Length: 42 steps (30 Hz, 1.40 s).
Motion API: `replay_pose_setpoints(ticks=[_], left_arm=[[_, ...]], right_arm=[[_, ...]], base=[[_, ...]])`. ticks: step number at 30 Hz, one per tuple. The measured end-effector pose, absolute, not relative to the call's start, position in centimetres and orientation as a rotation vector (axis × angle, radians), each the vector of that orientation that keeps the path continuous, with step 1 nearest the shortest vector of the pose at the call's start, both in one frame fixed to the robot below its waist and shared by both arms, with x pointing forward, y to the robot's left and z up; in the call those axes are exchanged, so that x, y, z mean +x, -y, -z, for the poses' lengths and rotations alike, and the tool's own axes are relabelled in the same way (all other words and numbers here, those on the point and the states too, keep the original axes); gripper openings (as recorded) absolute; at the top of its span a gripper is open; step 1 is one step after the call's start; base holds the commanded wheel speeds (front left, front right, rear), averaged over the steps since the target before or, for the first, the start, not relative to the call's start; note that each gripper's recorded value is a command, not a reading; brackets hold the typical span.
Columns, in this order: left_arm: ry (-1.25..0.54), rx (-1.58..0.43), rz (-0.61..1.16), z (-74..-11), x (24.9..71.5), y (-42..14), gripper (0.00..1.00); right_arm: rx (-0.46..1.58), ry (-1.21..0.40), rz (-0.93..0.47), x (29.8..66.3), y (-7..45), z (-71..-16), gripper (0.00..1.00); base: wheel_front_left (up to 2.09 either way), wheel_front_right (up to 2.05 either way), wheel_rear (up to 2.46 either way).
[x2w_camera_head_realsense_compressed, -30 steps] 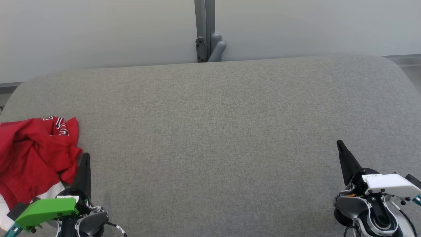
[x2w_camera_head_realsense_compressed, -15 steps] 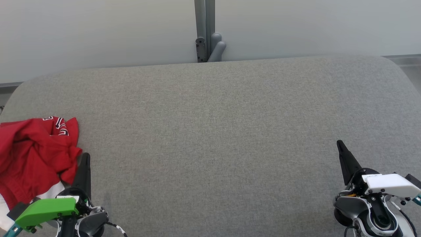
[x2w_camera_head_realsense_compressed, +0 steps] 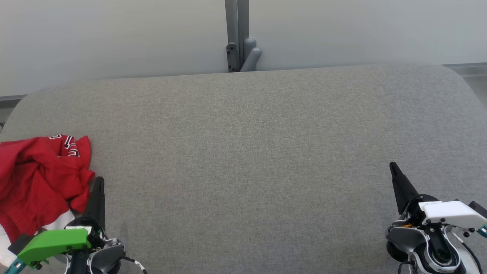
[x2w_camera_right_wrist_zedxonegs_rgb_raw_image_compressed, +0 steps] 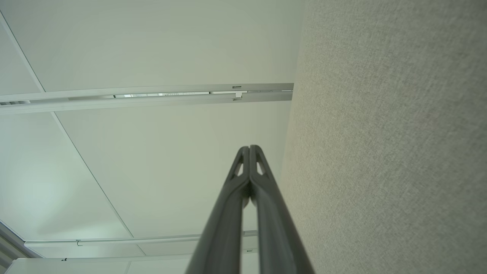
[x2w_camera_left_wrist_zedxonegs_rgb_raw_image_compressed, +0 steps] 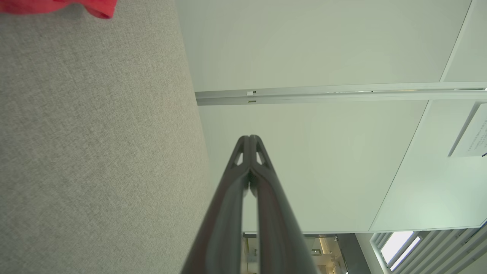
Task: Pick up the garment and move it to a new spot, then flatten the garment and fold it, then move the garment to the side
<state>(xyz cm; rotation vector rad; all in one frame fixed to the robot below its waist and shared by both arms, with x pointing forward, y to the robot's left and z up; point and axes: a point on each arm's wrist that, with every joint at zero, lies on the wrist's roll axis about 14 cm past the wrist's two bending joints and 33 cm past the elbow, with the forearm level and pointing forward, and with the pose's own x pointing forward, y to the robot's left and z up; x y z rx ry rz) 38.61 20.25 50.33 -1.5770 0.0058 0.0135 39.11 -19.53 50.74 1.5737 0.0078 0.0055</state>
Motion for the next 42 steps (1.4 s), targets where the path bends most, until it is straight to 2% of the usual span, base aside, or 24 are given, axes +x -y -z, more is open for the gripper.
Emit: replay_pose_setpoints(ticks=[42], left_arm=[[-0.006,-1.577,-0.013,-50.33,38.61,-20.25,0.00]], right_arm=[[1.574,-0.008,-0.006,39.10,19.53,-50.74,0.00]], base=[[0.00,0.00,0.00]])
